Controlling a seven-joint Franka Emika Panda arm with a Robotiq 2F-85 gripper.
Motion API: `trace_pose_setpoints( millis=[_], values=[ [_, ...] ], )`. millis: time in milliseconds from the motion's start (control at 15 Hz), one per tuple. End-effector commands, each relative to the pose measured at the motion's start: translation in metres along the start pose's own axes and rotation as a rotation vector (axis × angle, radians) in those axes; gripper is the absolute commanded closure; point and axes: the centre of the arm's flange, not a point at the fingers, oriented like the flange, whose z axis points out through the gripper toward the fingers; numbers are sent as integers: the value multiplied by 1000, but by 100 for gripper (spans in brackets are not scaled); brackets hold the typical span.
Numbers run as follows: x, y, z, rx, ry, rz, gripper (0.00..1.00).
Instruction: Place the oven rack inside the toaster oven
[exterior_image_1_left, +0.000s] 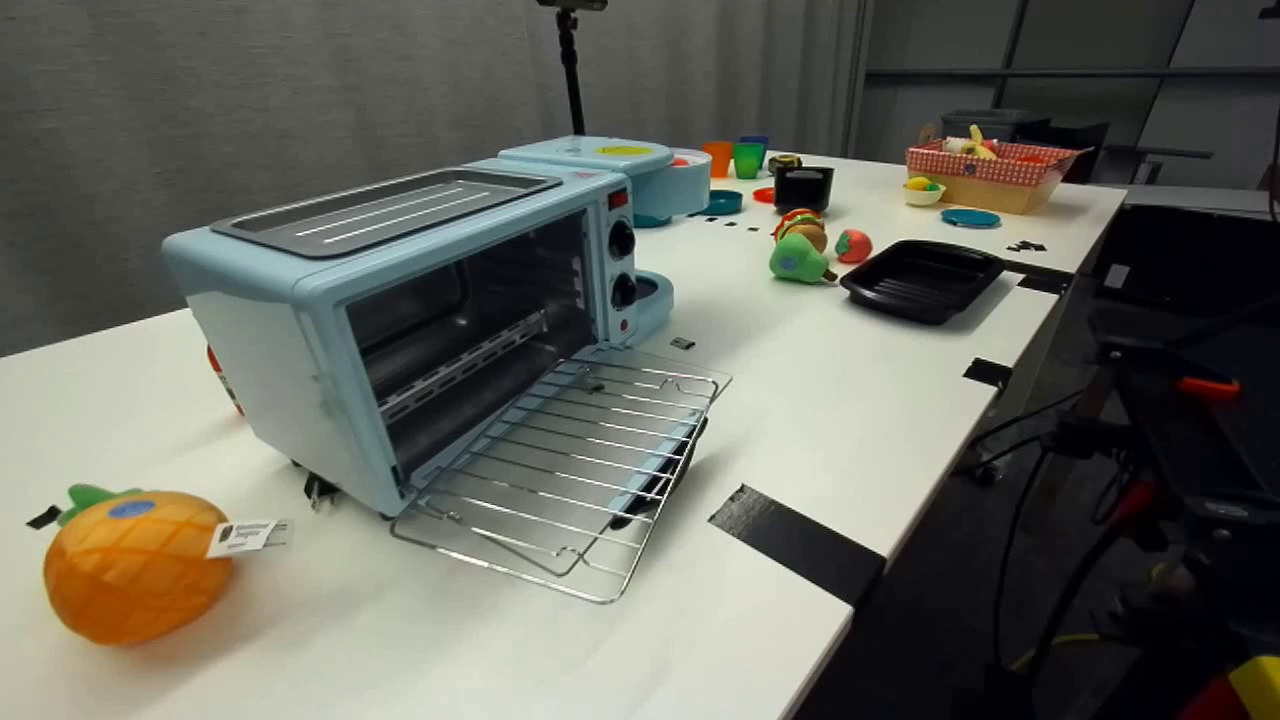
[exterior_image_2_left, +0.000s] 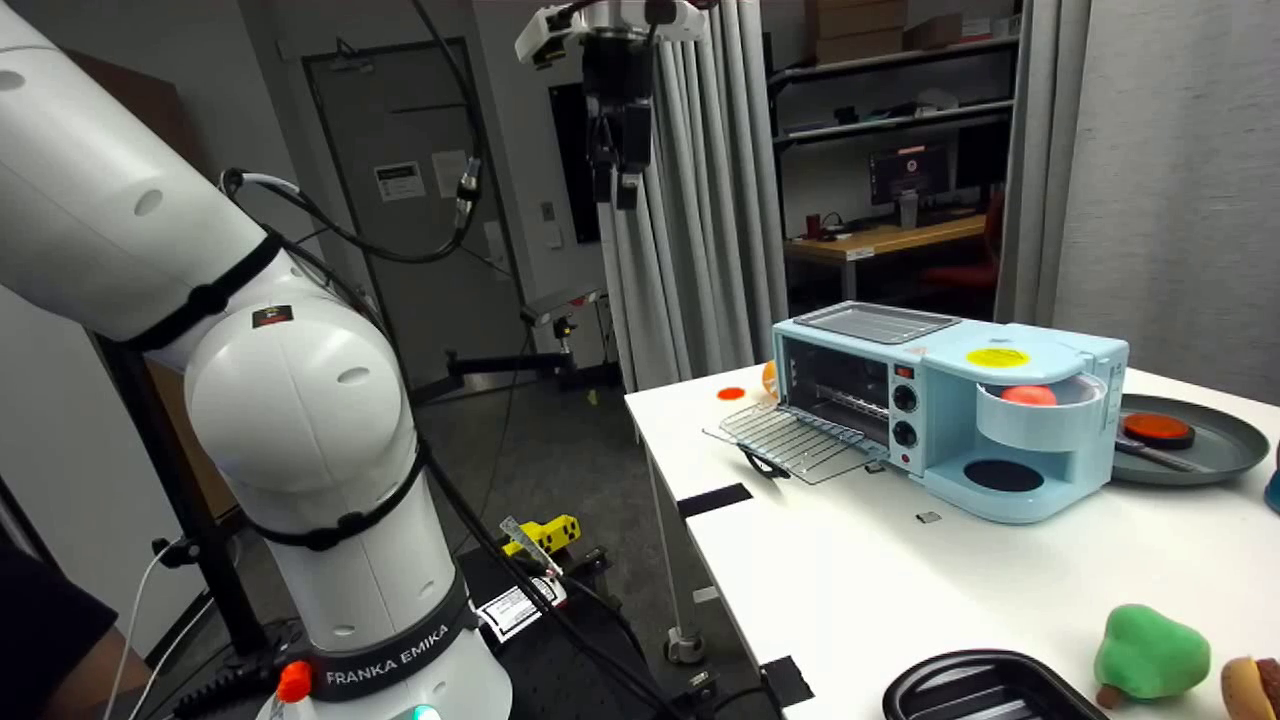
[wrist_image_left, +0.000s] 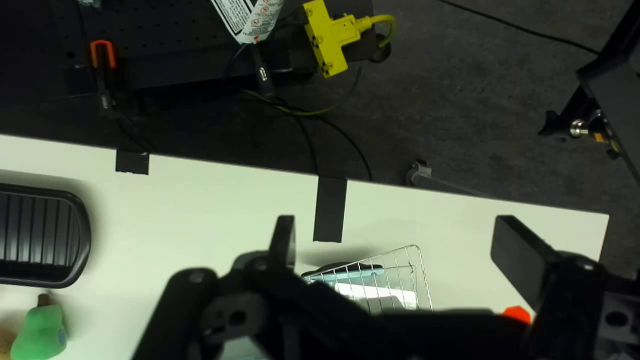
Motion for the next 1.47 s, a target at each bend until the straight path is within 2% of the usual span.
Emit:
trace_pose_setpoints(
  millis=[0,667,933,1400],
  values=[
    [0,0,0,0,0,0,0],
    [8,-6,8,-20,5,-24,0],
    [21,-17,30,-6,-7,-47,0],
    [67,-34,89,8,17,-22,0]
  ],
)
